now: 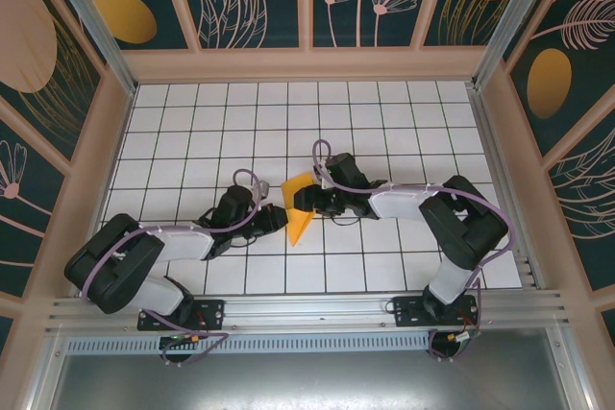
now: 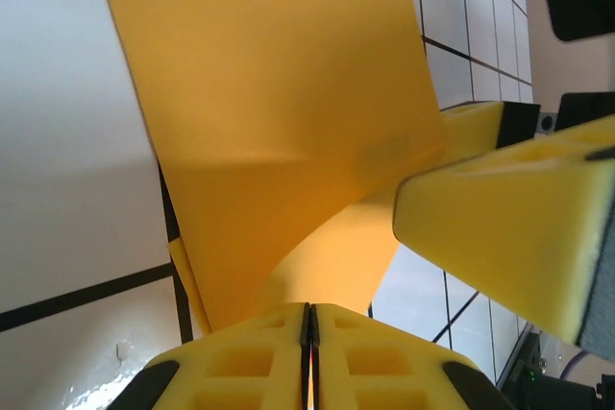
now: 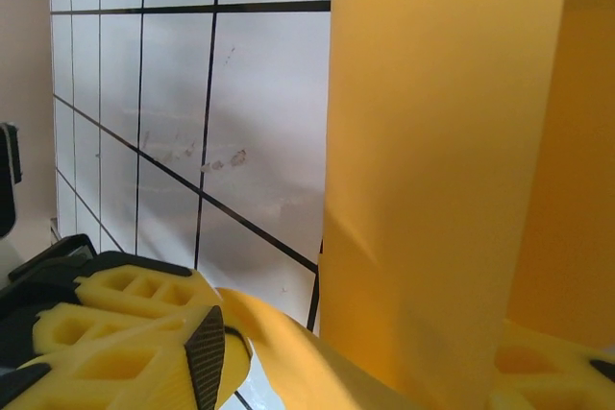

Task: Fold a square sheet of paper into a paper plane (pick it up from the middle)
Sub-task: Fourth fold the wing at the center of the table.

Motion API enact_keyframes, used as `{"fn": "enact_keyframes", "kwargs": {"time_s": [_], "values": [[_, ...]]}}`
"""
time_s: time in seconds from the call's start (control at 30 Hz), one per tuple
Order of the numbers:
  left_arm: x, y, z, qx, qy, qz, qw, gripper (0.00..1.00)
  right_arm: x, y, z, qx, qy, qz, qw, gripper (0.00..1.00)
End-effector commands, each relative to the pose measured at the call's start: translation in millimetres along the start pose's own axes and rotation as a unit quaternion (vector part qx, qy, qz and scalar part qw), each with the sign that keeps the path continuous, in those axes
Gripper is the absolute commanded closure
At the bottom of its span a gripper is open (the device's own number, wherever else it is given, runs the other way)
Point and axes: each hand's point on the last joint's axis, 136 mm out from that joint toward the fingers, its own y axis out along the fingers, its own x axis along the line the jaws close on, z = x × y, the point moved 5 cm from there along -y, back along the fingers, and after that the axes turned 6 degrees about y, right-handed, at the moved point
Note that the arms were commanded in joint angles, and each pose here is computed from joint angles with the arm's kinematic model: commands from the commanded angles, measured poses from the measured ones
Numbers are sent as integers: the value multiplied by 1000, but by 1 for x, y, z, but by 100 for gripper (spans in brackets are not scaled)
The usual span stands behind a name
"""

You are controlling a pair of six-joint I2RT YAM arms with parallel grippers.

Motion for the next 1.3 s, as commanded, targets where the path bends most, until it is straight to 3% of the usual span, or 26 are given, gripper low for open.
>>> {"fn": "enact_keyframes", "kwargs": {"time_s": [0.0, 0.2, 0.47, 0.7, 0.83, 0.93, 1.1, 1.27], "values": [[-6, 6, -10, -15, 5, 2, 1000, 89, 1, 1, -1, 5, -18, -12, 1000, 46], [1, 15, -4, 6, 5, 0, 1000, 89, -3, 8, -2, 21, -25, -6, 999, 54], [1, 18, -4, 9, 14, 4, 1000, 90, -10, 16, -6, 23, -19, 10, 1000, 83], [-8, -4, -17, -36, 39, -23, 998, 77, -8, 5, -15, -46, 82, 4, 996, 97], [-13, -16, -22, -51, 66, -35, 996, 74, -14, -7, -14, -123, 207, 10, 970, 100], [-15, -20, -19, -46, 85, -33, 995, 70, -11, -9, -10, -160, 247, 18, 955, 100], [-21, -13, -10, -17, 127, -27, 991, 63, -10, -1, 2, -165, 298, 18, 940, 100], [-21, 0, 4, 4, 173, -73, 982, 59, -13, -5, 1, -169, 300, 35, 938, 99]]}}
